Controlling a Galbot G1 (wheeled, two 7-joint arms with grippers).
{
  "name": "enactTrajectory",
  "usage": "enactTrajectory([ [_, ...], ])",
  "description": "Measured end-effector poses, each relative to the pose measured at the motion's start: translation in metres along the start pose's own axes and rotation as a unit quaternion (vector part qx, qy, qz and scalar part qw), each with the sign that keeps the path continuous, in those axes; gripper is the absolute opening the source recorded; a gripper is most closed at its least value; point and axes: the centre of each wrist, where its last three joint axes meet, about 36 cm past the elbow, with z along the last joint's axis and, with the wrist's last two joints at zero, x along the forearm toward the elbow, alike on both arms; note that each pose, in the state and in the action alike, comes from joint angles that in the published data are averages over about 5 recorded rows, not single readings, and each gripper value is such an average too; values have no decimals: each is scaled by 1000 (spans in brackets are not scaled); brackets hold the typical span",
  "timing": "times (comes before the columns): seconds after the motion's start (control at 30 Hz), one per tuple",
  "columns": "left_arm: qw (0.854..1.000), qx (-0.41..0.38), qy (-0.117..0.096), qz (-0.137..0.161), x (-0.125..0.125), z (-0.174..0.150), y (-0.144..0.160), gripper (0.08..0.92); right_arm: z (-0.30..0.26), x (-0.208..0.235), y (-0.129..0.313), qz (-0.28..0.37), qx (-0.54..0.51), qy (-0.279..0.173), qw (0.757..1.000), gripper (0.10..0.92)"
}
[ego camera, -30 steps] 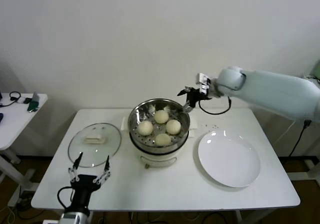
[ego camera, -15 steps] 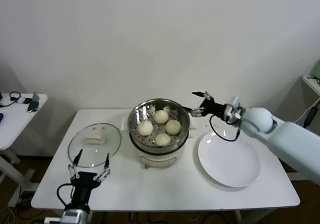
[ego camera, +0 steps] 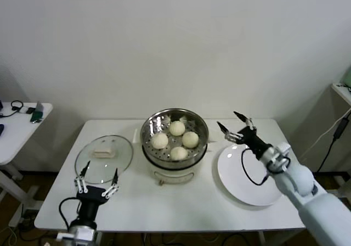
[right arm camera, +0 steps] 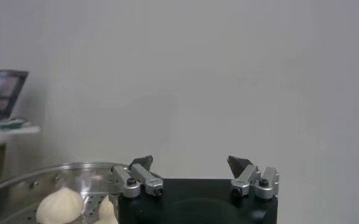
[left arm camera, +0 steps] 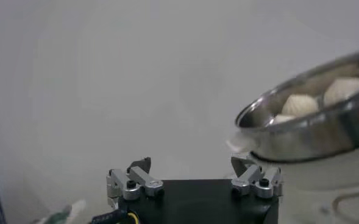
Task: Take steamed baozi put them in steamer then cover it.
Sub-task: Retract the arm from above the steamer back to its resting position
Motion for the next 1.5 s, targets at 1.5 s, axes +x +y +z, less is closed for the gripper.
enactTrajectory([
  [1.5,829,-556,65,10,-186,147,18,823,103,193,56,229,-57,80,969,823],
])
